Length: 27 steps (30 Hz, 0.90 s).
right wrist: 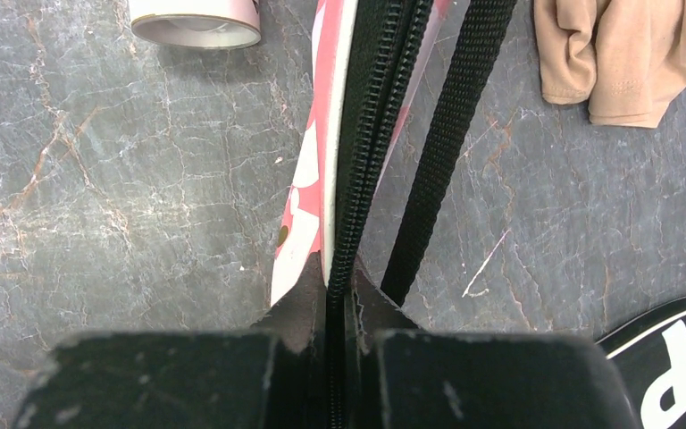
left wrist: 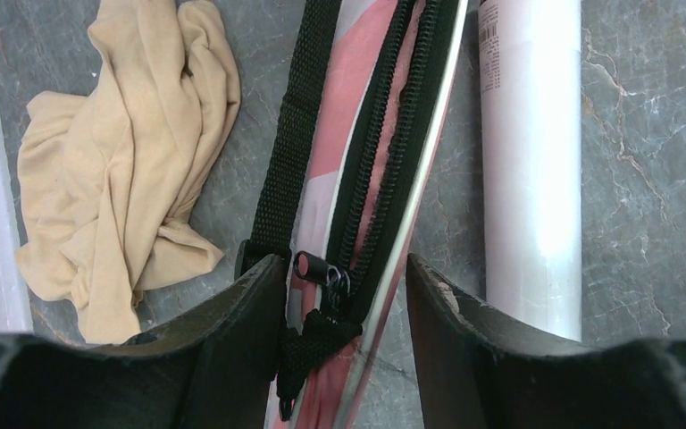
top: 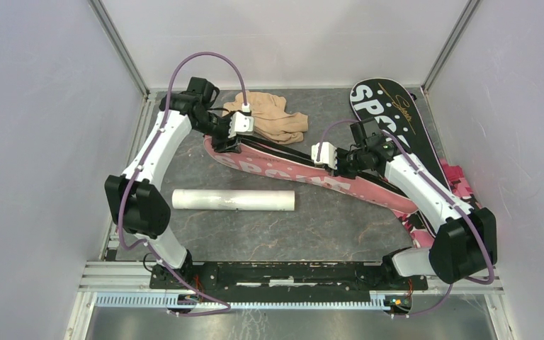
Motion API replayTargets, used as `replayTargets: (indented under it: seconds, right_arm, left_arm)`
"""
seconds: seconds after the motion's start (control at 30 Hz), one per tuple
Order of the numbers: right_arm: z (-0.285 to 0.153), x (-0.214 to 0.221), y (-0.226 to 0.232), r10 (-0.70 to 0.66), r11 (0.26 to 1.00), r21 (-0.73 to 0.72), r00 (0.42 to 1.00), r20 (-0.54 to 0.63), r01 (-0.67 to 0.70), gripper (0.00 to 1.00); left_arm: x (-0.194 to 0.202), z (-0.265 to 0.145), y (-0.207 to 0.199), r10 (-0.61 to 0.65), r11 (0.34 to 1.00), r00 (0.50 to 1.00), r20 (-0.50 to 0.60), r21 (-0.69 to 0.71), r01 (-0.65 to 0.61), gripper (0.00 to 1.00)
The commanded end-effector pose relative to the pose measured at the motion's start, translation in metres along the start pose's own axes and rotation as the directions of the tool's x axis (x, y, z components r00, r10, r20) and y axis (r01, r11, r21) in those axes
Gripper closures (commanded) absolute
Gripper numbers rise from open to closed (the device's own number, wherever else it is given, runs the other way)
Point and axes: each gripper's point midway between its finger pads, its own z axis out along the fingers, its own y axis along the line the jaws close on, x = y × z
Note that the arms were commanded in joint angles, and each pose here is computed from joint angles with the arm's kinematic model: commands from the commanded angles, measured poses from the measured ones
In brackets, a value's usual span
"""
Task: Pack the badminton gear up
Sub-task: Adjust the racket bag at the center of the board.
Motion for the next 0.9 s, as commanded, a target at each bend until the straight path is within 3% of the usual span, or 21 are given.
replayTargets:
  seconds: [0.0, 0.87]
  right_arm:
    - [-0.019, 0.028, 0.002, 0.011, 1.000, 0.028, 0.993, -0.115, -0.007, 1.00]
    - [-0.025, 0.031, 0.000, 0.004, 0.999, 0.032, 0.990, -0.140, 0.000, 1.00]
  left_arm:
    - [0.023, -0.018, 0.000, -0.012, 1.000, 0.997, -0.077, 0.001, 0.012, 0.42]
    - [0.037, -0.035, 0.015, -0.012, 0.999, 0.995, -0.094, -0.051, 0.008, 0.50]
